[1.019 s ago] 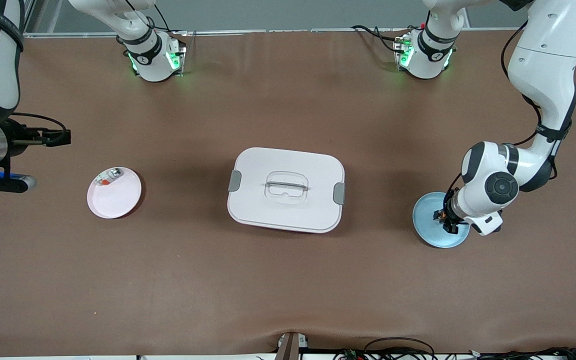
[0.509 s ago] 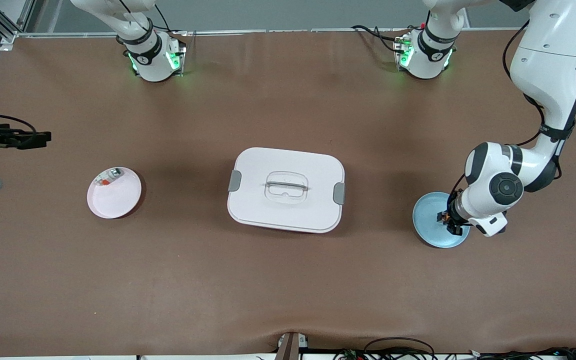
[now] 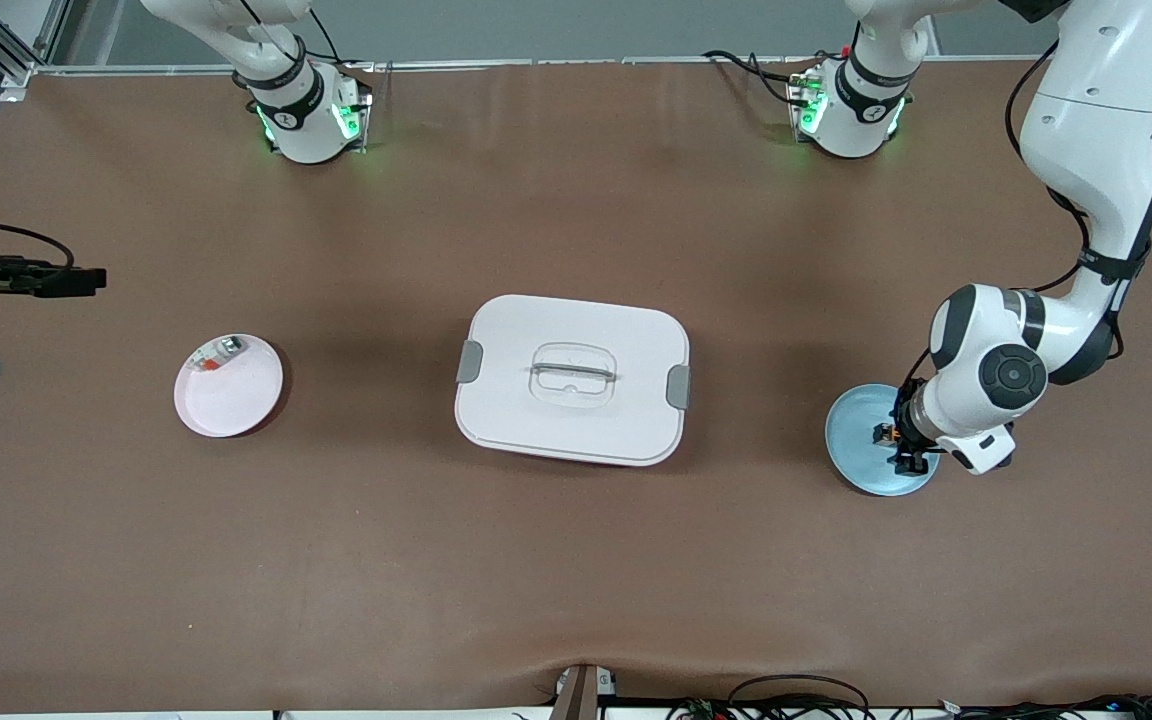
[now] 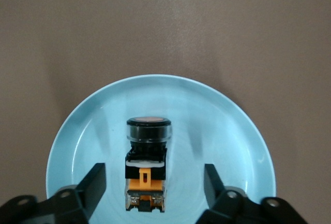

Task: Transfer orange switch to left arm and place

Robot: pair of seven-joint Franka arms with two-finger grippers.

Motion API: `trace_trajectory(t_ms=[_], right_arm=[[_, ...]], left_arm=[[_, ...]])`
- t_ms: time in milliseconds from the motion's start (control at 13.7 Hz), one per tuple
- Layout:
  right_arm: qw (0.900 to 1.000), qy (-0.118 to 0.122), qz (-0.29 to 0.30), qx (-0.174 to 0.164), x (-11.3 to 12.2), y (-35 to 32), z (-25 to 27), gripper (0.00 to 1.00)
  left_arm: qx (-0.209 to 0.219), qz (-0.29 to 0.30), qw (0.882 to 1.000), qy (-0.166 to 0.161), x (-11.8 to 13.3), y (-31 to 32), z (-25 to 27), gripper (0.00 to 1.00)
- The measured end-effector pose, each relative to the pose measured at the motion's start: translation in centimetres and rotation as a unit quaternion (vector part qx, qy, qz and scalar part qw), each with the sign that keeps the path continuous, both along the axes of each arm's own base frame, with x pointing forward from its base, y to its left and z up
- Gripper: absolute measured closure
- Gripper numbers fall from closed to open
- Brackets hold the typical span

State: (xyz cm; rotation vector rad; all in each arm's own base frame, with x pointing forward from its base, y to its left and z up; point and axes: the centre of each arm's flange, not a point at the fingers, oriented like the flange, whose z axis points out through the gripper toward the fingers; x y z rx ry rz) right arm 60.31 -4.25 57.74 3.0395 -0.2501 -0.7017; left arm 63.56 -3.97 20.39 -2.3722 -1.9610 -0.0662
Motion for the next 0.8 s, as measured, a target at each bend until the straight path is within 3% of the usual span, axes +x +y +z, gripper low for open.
trace_trajectory(t_ms=[73,218,364,509,801], right_arm=[[1.000,-0.024,0.003,-0.001,-0.2,0.3,1.1,0.00],[0.998,-0.069,0.010,-0.002,-0.9,1.2,3.4,0.00],[0.995,-0.100,0.015,-0.002,-1.7,1.7,5.0,0.00],[0.993,-0.119,0.015,-0.003,-2.0,1.6,5.5,0.00],[0.989,-0.146,0.014,-0.003,-2.7,1.5,4.9,0.00]], left_arm=[[0.001,-0.016,1.000,-0.004,0.1,0.0,0.7,0.01],[0.003,-0.086,0.996,-0.009,-0.1,0.3,2.7,0.00],[0.001,-0.183,0.983,-0.007,-1.0,0.6,4.6,0.00],[0.000,-0.288,0.958,-0.001,-2.1,0.9,5.9,0.00],[-0.007,-0.475,0.880,0.013,-3.7,1.0,7.0,0.00]])
